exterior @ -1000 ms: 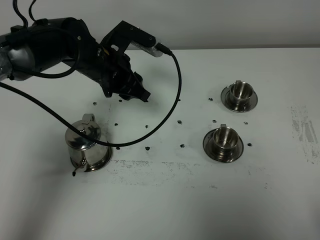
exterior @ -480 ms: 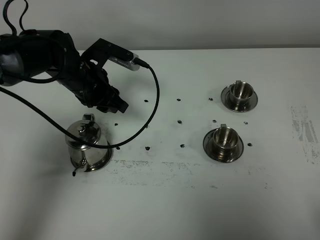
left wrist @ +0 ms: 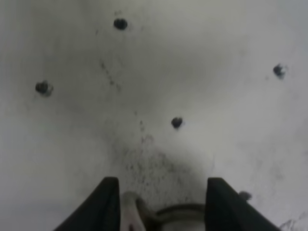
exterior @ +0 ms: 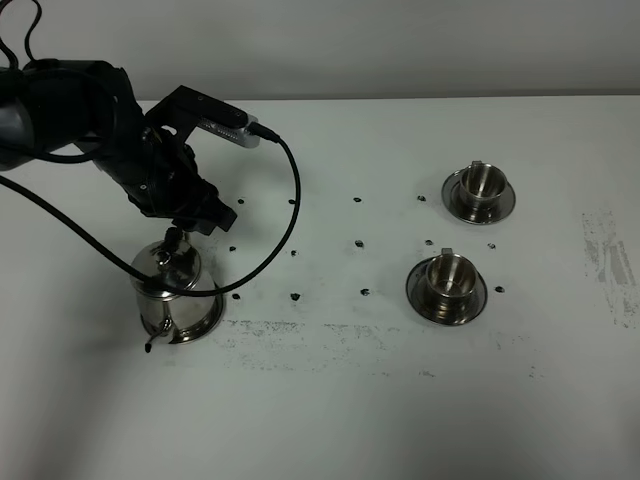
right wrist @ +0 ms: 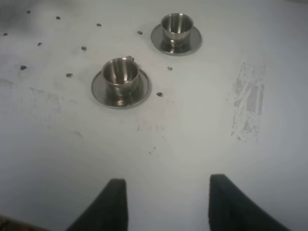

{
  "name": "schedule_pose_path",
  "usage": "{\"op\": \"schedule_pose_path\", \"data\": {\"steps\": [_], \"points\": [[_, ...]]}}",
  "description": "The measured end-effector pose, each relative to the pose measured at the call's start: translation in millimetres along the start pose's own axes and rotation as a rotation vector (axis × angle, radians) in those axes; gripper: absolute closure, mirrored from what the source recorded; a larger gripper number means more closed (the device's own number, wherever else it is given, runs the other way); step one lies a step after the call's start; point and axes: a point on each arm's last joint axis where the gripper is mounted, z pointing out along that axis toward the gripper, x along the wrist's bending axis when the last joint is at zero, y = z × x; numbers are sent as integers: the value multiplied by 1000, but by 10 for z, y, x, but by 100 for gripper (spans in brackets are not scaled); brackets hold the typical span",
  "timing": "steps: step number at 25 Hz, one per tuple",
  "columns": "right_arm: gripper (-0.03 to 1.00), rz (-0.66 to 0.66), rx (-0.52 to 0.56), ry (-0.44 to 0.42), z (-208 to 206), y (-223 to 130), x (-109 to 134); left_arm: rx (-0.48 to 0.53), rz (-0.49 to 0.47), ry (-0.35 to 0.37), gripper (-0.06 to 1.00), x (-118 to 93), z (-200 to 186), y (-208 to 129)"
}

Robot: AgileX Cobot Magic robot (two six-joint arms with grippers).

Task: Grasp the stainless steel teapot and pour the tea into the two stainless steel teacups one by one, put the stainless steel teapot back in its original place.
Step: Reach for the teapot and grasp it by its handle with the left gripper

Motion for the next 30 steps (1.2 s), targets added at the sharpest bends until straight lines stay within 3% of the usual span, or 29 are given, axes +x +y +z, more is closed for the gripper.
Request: {"op": "schedule_pose_path", "data": {"steps": [17, 30], "points": [[58, 0, 0, 0, 0, 0, 0, 114, 22, 54, 54, 263, -39, -167], [58, 0, 0, 0, 0, 0, 0, 185, 23, 48, 54, 373, -66, -271]]}}
